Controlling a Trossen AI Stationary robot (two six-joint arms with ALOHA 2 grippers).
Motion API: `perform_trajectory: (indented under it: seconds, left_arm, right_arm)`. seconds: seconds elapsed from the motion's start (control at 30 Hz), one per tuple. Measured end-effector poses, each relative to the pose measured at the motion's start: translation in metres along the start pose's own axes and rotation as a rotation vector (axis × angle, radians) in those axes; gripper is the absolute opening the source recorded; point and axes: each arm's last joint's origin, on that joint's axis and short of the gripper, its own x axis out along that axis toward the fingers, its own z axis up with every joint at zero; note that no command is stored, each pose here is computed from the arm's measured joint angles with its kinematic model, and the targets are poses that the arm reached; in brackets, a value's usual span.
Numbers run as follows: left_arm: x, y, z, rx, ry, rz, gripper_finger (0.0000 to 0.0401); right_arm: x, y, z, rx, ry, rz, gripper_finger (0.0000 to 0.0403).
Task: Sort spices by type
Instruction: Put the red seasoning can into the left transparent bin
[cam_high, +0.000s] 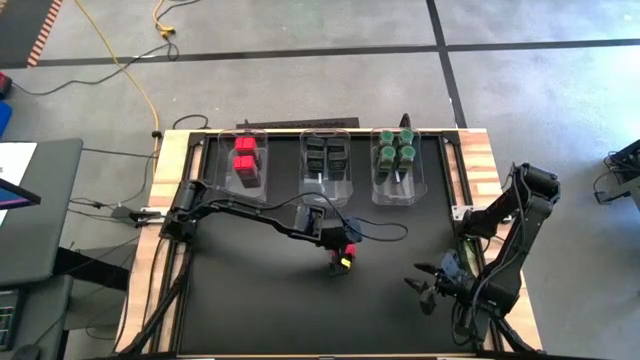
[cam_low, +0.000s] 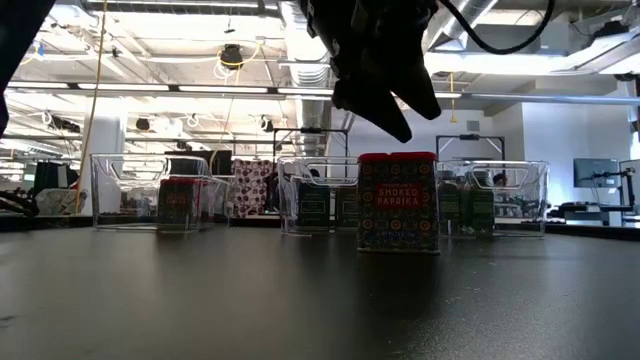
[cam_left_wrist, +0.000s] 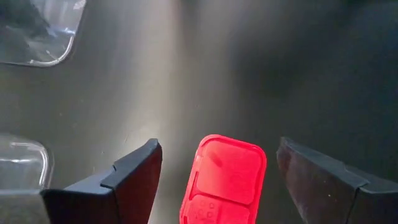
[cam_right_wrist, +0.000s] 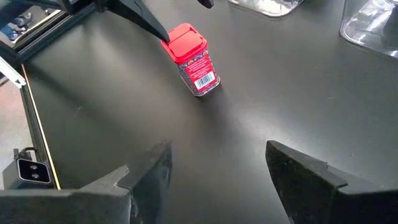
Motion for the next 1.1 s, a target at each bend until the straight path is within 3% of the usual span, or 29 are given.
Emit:
perform_trajectory:
  seconds: [0.23, 0.53, 0.63, 1.1]
  left_arm:
    - [0.008, 0.001, -0.013, 0.05, 0.054, -0.002, 0.0306]
    - [0.008, 0.001, -0.013, 0.26, 0.062, -0.025, 0.0306]
    - [0.008, 0.0, -0.014, 0.258, 0.069, -0.062, 0.0306]
    - [0.017, 0.003, -0.023, 0.252, 0.059, -0.046, 0.0306]
  right_arm:
    - [0.0, 0.001, 0.0, 0.01, 0.003, 0.006, 0.0286]
    - [0.0, 0.001, 0.0, 0.011, 0.004, 0.007, 0.0286]
    - [0.0, 0.001, 0.0, 0.013, 0.005, 0.008, 0.0286]
    - [0.0, 0.001, 0.0, 0.007, 0.005, 0.008, 0.0286]
